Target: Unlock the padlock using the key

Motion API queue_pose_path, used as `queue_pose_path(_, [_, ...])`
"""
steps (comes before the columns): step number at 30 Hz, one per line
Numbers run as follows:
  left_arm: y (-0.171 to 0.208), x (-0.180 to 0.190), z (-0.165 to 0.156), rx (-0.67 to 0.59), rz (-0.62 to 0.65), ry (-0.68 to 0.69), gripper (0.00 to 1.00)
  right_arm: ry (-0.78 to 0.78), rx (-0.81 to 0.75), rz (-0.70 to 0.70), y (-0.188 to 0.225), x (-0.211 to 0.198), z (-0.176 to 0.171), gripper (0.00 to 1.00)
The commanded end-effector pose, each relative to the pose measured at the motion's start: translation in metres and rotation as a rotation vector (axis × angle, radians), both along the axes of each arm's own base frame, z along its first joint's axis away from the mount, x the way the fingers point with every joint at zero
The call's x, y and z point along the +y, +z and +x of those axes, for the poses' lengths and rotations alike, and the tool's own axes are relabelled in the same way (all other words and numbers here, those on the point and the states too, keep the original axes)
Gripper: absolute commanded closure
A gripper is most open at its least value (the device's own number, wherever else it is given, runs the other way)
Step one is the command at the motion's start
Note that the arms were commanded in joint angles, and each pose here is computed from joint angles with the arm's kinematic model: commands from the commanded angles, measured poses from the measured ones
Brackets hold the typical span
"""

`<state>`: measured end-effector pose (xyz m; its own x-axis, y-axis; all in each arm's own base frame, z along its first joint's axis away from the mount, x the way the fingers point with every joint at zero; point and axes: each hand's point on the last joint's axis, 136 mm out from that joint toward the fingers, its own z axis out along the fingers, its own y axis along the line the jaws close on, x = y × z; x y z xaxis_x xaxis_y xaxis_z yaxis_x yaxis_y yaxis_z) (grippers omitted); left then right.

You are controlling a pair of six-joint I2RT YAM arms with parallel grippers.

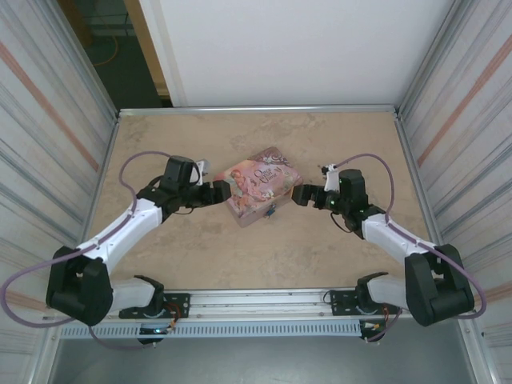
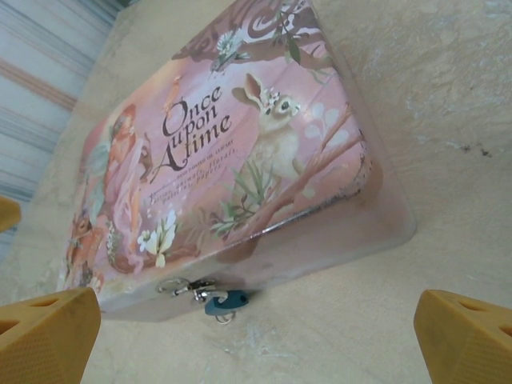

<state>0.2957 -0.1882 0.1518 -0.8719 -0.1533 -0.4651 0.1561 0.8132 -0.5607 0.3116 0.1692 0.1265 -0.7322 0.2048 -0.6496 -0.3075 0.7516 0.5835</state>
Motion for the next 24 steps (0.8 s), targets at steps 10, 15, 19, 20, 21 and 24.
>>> queue_pose_path(10, [0.049,0.001,-0.011,-0.154,-0.028,-0.061,0.23,0.049,-0.071,0.054,0.012,0.002,-0.021,0.0])
queue_pose_path(15, [0.06,-0.013,-0.013,-0.16,-0.093,-0.117,0.28,0.085,-0.123,0.1,0.02,0.006,-0.029,0.0])
queue_pose_path(19, [0.064,-0.023,-0.012,-0.154,-0.12,-0.149,0.32,0.101,-0.15,0.116,0.022,0.008,-0.033,0.0])
queue_pose_path(20, [0.065,-0.026,-0.012,-0.151,-0.125,-0.159,0.33,0.107,-0.153,0.12,0.021,0.009,-0.034,0.0])
queue_pose_path(21, [0.065,-0.029,-0.011,-0.147,-0.129,-0.168,0.34,0.112,-0.156,0.123,0.021,0.009,-0.035,0.0])
queue_pose_path(24, [0.066,-0.039,-0.01,-0.14,-0.135,-0.199,0.35,0.13,-0.158,0.132,0.018,0.011,-0.038,0.0])
